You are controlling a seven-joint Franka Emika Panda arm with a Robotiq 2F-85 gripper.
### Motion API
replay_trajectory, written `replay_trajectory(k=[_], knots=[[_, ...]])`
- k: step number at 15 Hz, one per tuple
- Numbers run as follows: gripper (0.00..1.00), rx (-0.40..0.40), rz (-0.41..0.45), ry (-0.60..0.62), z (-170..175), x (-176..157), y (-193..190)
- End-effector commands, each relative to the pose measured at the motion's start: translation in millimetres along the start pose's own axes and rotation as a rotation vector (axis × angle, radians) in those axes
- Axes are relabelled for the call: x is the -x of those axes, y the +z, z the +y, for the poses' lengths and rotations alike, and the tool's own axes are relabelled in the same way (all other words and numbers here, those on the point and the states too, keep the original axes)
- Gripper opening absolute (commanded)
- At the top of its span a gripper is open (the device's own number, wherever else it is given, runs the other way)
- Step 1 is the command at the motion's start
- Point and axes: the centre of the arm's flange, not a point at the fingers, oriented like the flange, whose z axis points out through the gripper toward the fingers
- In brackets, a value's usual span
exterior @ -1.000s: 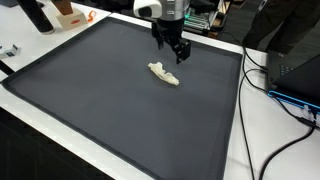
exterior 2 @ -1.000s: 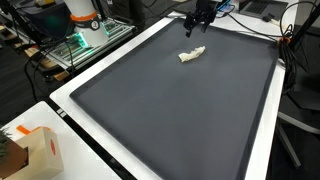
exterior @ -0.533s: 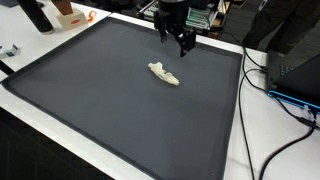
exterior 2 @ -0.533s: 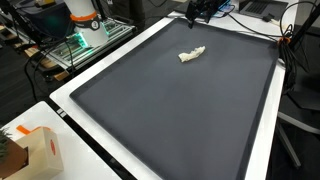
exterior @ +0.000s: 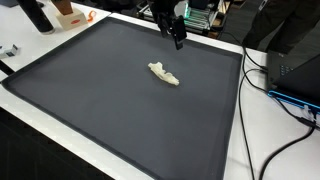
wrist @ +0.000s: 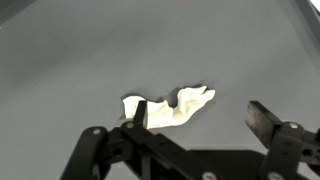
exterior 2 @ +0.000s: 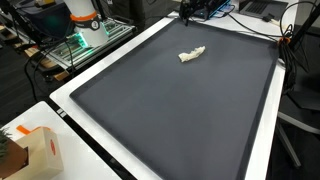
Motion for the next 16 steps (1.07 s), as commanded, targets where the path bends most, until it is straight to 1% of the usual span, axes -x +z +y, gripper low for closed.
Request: replay_trajectory(k=[1, 7, 12, 16], knots=[[1.0, -0.111, -0.039, 0.094, 41.9, 4.9, 11.6], [1.0, -0.251, -0.11, 0.294, 95.9, -13.6, 41.3], [1.0, -0.323, -0.181, 0.444, 136.2, -23.9, 68.6], [1.0, -0.36, -0.201, 0.56, 158.9, -32.0, 80.9]])
